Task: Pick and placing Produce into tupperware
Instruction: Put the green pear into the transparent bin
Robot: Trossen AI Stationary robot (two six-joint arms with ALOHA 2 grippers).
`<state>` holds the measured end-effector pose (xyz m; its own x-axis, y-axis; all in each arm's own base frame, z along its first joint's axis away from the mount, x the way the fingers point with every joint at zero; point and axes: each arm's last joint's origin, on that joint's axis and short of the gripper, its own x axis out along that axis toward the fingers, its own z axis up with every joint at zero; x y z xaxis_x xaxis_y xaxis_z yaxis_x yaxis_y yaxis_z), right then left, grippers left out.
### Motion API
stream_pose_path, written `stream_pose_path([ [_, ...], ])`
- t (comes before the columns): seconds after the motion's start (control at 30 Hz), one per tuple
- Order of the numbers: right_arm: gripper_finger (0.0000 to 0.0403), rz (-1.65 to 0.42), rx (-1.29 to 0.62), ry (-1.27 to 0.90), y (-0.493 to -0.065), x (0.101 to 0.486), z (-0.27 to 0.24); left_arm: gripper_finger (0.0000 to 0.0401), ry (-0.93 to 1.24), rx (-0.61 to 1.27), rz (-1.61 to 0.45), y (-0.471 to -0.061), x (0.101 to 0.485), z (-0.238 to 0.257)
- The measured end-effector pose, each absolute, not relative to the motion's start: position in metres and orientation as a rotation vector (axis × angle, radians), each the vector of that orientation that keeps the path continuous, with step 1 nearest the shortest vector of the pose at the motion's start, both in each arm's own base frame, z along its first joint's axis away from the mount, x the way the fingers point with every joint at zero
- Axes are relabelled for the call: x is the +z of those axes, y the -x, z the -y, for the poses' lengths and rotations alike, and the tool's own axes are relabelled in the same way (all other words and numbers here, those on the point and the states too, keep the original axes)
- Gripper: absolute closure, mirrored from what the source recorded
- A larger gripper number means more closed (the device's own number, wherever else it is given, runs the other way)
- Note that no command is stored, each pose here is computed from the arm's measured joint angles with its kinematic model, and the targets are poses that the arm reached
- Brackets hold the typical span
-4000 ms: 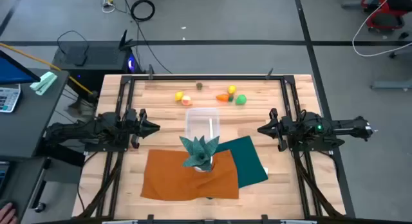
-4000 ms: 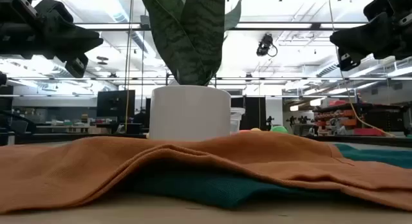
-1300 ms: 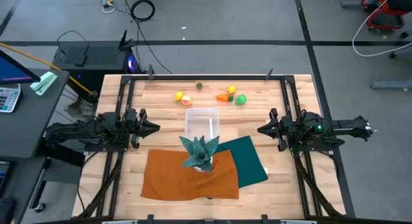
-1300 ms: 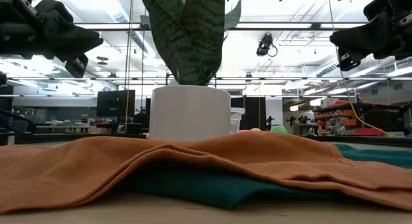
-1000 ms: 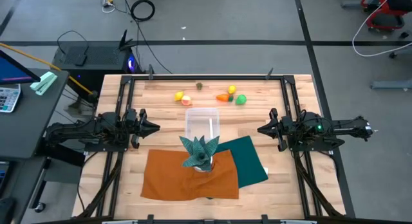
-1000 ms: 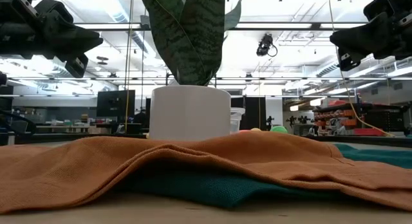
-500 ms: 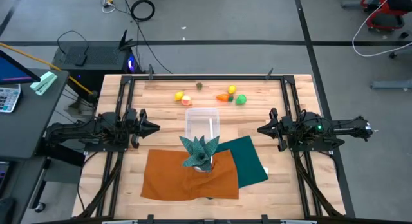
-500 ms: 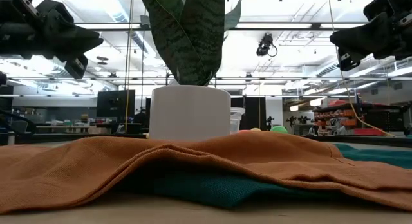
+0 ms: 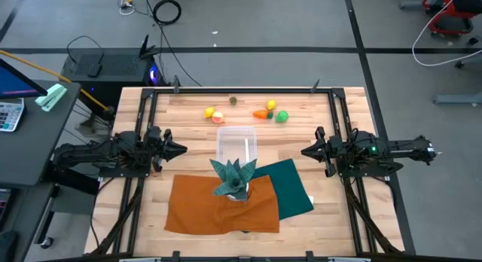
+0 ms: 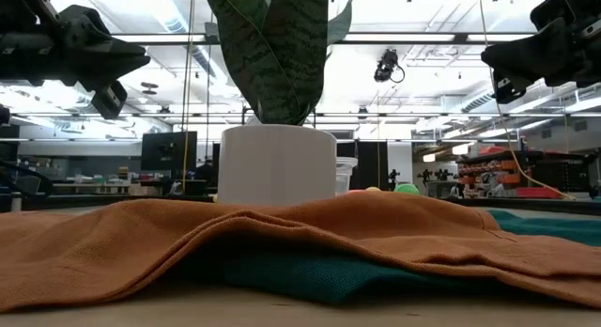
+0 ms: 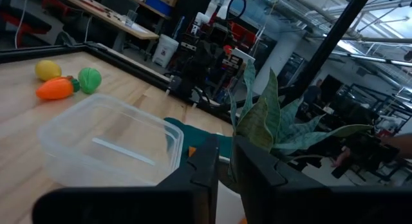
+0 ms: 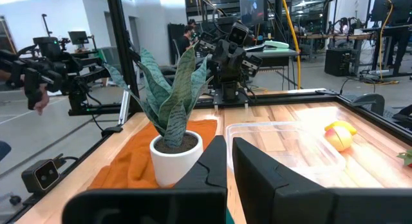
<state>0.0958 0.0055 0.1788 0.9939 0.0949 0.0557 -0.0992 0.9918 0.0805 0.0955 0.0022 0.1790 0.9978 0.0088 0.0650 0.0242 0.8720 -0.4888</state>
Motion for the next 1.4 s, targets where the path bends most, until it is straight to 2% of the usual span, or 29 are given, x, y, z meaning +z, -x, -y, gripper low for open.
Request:
stream_pose_path([
  [0.27, 0.0403, 0.052, 0.097, -0.083, -0.0957, 0.1788, -0.0055, 0.0355, 0.431, -0.004, 0.062, -0.0955, 0.1786, -0.0022],
  [0.6, 0.0403, 0.051, 0.098, -0.100, -0.0957, 0.1788, -0.0055, 0.0377, -0.028, 0.027, 0.060, -0.0955, 0.1785, -0.0027],
  [0.73, 0.0403, 0.050, 0.099, -0.132, -0.0957, 0.1788, -0.0055, 0.0386, -0.113, 0.056, 0.058, -0.0955, 0.1786, -0.0035],
  [0.97, 0.0403, 0.049, 0.099, -0.144, -0.0957, 0.1788, -0.0055, 0.0386, -0.116, 0.074, 0.057, -0.0955, 0.1786, -0.0040],
  [1.17, 0.0403, 0.042, 0.102, -0.277, -0.0958, 0.1788, -0.0055, 0.0382, -0.110, 0.074, 0.059, -0.0954, 0.1788, -0.0040],
  [1.4, 0.0403, 0.031, 0.094, -0.582, -0.0958, 0.1787, -0.0051, 0.0391, 0.212, 0.063, 0.071, -0.0954, 0.1788, -0.0040],
])
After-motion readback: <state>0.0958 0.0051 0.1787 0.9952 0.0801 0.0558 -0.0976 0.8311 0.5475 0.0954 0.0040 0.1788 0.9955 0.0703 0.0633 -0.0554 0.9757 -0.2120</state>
